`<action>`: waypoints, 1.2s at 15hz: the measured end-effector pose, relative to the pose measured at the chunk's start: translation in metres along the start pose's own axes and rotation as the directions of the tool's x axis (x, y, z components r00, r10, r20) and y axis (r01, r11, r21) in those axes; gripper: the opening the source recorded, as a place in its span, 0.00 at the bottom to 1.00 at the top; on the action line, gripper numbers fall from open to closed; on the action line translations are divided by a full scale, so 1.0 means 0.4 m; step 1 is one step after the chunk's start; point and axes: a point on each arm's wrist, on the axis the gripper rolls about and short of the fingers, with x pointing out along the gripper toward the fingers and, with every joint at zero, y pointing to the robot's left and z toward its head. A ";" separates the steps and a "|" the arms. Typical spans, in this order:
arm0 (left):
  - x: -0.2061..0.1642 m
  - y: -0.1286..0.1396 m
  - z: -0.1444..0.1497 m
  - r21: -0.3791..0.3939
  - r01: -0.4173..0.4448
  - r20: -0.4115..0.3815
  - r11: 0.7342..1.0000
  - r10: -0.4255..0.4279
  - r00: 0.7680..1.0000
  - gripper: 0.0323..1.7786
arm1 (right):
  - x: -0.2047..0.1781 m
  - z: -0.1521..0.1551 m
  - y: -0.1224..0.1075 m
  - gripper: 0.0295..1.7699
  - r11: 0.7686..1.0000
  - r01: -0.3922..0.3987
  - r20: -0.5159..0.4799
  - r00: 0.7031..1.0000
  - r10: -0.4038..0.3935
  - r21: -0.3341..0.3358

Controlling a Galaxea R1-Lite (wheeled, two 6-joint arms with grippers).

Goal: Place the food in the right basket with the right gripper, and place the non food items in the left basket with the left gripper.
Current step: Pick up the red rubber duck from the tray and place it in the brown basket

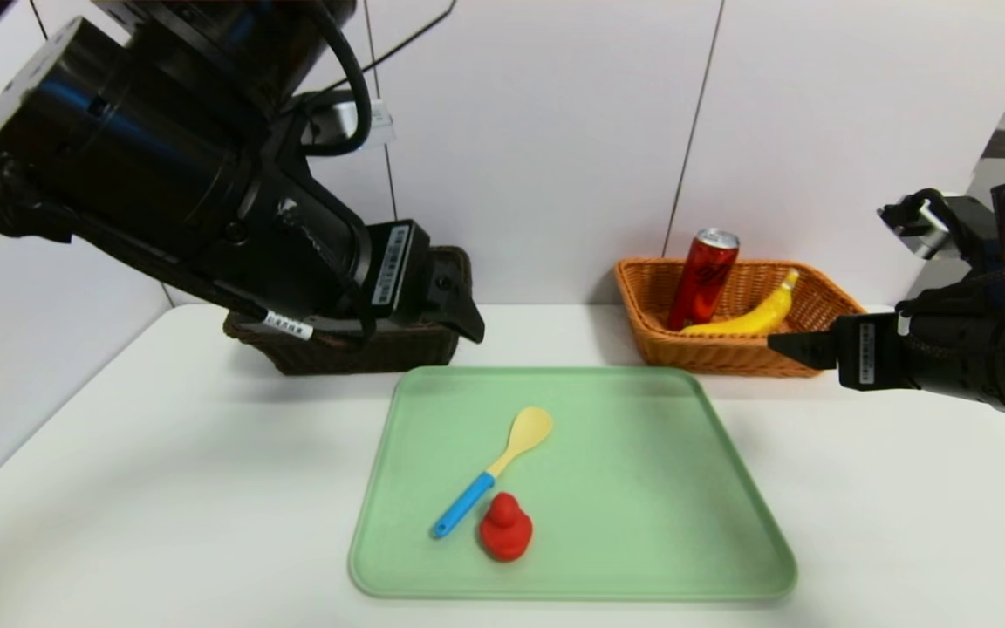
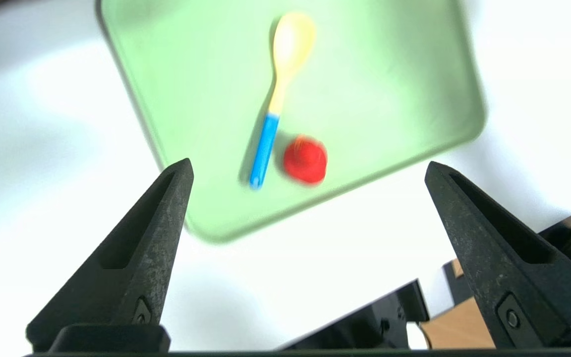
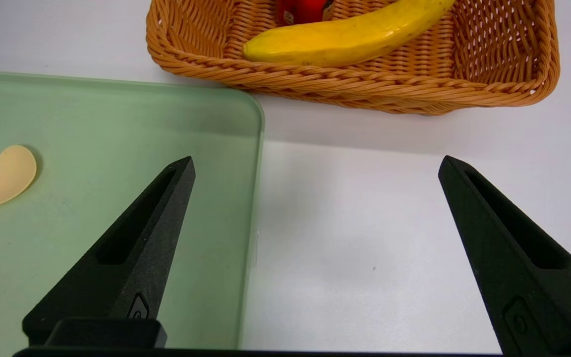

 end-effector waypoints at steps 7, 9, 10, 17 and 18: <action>0.107 -0.015 -0.039 0.387 0.073 -0.198 0.919 0.005 0.980 0.94 | -0.012 -0.010 -0.004 0.96 1.000 -0.001 0.000 1.000 0.001 0.001; 0.159 -0.023 -0.034 0.448 0.093 -0.215 0.889 0.006 0.977 0.95 | -0.015 -0.011 -0.005 0.96 1.000 -0.001 0.002 1.000 0.001 0.000; 0.182 -0.029 -0.025 0.452 0.095 -0.206 0.887 0.000 0.978 0.95 | -0.016 -0.010 -0.005 0.96 1.000 -0.001 0.003 1.000 0.001 0.000; 0.325 -0.056 -0.021 0.282 0.049 -0.282 0.958 0.034 0.959 0.95 | -0.013 -0.020 -0.005 0.96 1.000 -0.001 -0.011 1.000 0.001 -0.002; 0.335 -0.067 -0.029 0.243 0.041 -0.293 0.969 0.033 0.956 0.95 | -0.010 -0.023 -0.004 0.96 1.000 -0.001 -0.017 1.000 0.001 -0.004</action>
